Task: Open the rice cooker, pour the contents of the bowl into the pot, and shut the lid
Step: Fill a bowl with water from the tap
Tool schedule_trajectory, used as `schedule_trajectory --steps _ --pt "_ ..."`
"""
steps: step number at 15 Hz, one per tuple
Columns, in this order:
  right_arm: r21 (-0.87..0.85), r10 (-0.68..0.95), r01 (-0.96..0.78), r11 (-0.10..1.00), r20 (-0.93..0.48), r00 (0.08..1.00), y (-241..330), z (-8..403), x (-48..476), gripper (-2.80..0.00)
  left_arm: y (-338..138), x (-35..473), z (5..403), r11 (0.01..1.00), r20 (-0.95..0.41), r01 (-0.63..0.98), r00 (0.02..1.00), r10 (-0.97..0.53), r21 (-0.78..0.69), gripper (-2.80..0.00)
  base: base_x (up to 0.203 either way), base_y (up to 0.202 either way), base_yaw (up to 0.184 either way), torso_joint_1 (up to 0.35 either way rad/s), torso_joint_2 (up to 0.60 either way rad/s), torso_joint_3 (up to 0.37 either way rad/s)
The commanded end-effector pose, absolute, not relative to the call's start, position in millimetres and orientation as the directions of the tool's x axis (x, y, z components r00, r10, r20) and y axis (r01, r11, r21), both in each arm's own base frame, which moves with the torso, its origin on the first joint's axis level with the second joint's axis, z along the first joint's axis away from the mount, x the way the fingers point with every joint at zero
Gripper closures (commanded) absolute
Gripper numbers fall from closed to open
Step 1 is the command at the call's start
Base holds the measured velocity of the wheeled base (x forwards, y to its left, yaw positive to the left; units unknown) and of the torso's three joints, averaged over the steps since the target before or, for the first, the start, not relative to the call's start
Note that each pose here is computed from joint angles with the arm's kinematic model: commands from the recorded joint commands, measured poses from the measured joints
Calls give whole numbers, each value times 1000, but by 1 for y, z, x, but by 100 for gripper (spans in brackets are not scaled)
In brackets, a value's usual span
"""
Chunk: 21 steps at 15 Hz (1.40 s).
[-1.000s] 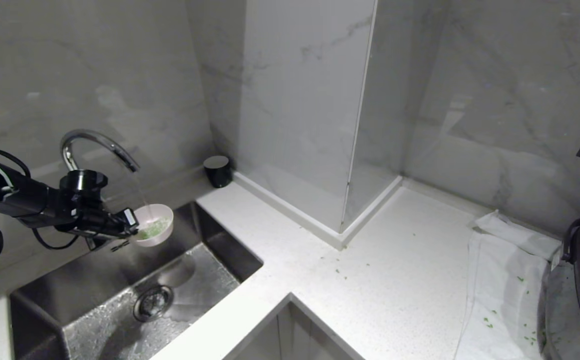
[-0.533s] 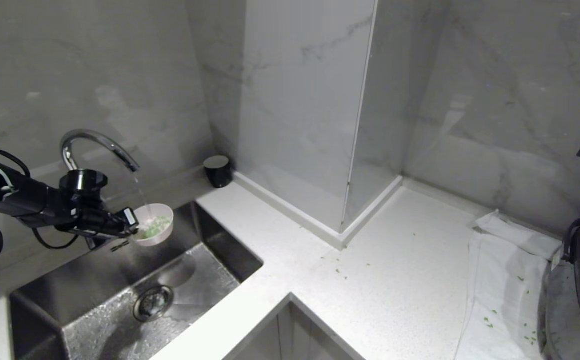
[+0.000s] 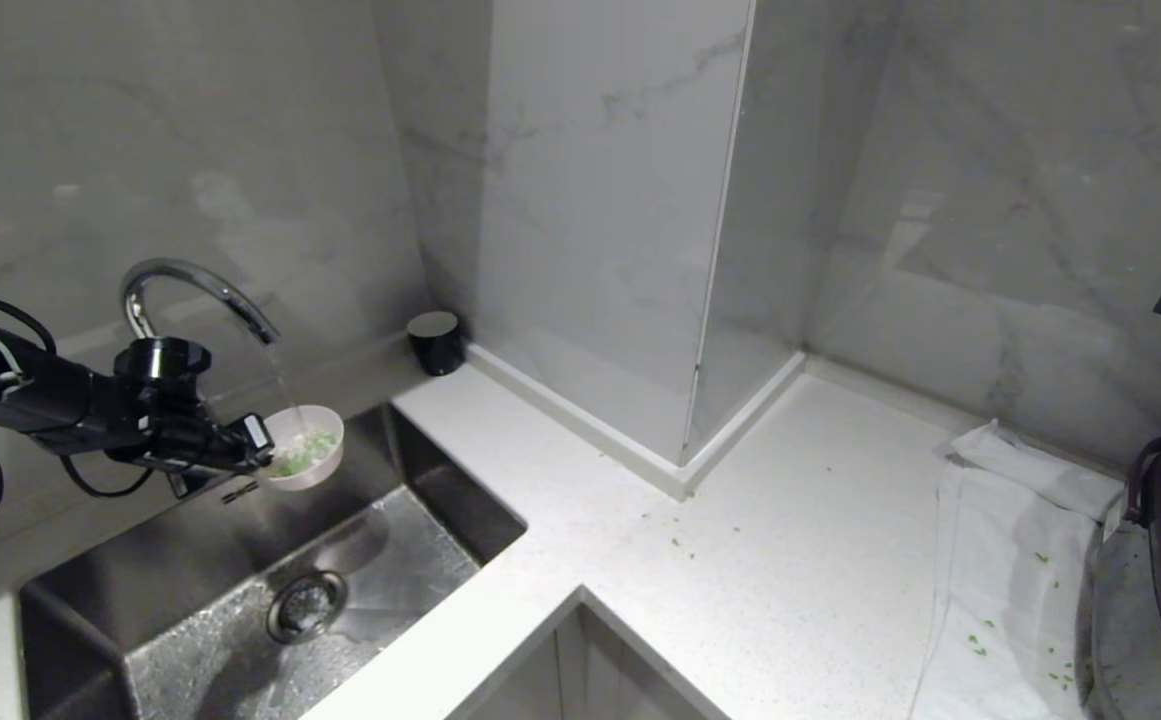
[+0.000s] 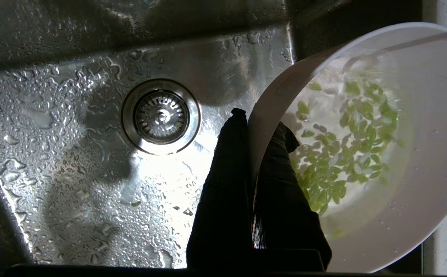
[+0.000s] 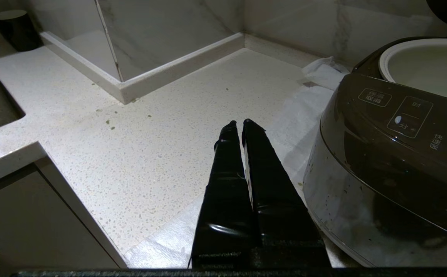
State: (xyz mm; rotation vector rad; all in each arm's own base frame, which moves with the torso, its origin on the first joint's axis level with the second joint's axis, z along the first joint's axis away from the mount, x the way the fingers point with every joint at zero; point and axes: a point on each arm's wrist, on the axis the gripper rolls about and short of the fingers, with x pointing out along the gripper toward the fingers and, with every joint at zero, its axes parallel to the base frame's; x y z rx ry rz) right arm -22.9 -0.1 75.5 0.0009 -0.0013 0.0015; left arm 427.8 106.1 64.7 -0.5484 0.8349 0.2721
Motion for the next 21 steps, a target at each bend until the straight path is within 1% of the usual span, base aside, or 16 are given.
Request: schedule_trajectory --steps 1,21 --pt "0 2 -2 1000 0 1000 0 75 -23 0 107 428 65 827 -761 -437 649 17 -355 0 0 0 0 0 0 0" --pt "1 2 -2 1000 0 1000 0 75 -23 0 107 427 66 820 -761 -446 648 18 -360 0 0 0 0 0 0 0"
